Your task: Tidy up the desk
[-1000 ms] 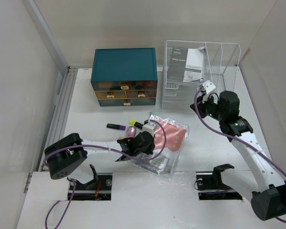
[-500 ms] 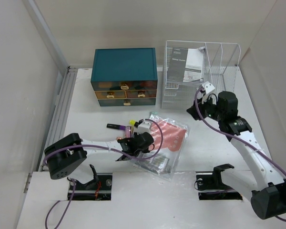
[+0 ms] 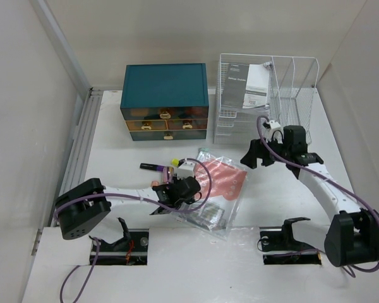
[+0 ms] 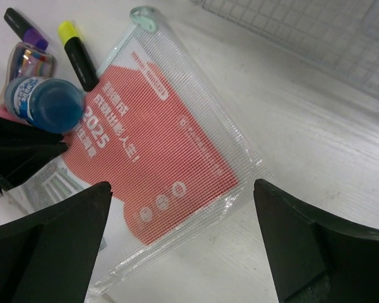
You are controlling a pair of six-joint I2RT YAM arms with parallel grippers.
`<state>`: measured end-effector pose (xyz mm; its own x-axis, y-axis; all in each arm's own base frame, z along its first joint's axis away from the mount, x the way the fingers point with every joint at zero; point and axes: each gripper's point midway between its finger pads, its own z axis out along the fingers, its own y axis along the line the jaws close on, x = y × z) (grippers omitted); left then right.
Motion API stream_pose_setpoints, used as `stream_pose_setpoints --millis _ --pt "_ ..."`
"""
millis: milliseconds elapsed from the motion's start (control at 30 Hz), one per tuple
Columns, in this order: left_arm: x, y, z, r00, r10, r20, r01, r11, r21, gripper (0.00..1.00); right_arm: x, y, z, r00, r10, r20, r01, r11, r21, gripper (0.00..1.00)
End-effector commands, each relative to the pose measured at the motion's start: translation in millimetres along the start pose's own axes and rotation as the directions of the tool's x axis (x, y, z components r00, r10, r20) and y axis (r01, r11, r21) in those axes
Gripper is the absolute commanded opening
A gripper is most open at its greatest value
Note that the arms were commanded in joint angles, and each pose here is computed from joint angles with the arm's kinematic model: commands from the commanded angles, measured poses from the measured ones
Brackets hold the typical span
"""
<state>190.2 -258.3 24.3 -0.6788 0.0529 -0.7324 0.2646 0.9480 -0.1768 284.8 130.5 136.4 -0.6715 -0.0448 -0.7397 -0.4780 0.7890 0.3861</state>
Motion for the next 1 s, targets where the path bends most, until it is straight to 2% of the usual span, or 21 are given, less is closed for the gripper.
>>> stream_pose_setpoints --millis 0,167,400,600,967 --pt "-5.1 0.6 -3.3 0.999 -0.027 0.030 0.027 1.000 0.006 0.21 -2.0 9.5 -1.4 0.999 0.027 0.019 -0.026 0.998 -0.049 0.99" --pt "0.1 4.6 -3.3 0.999 -0.036 0.017 0.036 0.999 -0.006 0.21 23.1 1.5 4.9 0.990 0.092 -0.104 -0.092 0.996 0.003 0.97" --pt "10.1 8.2 -0.1 0.999 -0.046 -0.001 0.046 0.999 -0.011 0.21 40.8 -11.3 9.4 0.965 0.182 -0.187 -0.166 0.981 0.097 0.92" --pt "17.5 5.0 4.6 0.998 -0.046 -0.030 0.046 0.999 -0.008 0.21 48.2 -22.5 13.0 0.947 0.244 -0.209 -0.211 0.963 0.168 0.91" --pt "18.9 -5.6 13.5 0.997 -0.052 -0.048 0.052 0.999 0.000 0.21 60.3 -33.9 26.5 0.942 0.274 -0.191 -0.237 0.952 0.194 0.91"
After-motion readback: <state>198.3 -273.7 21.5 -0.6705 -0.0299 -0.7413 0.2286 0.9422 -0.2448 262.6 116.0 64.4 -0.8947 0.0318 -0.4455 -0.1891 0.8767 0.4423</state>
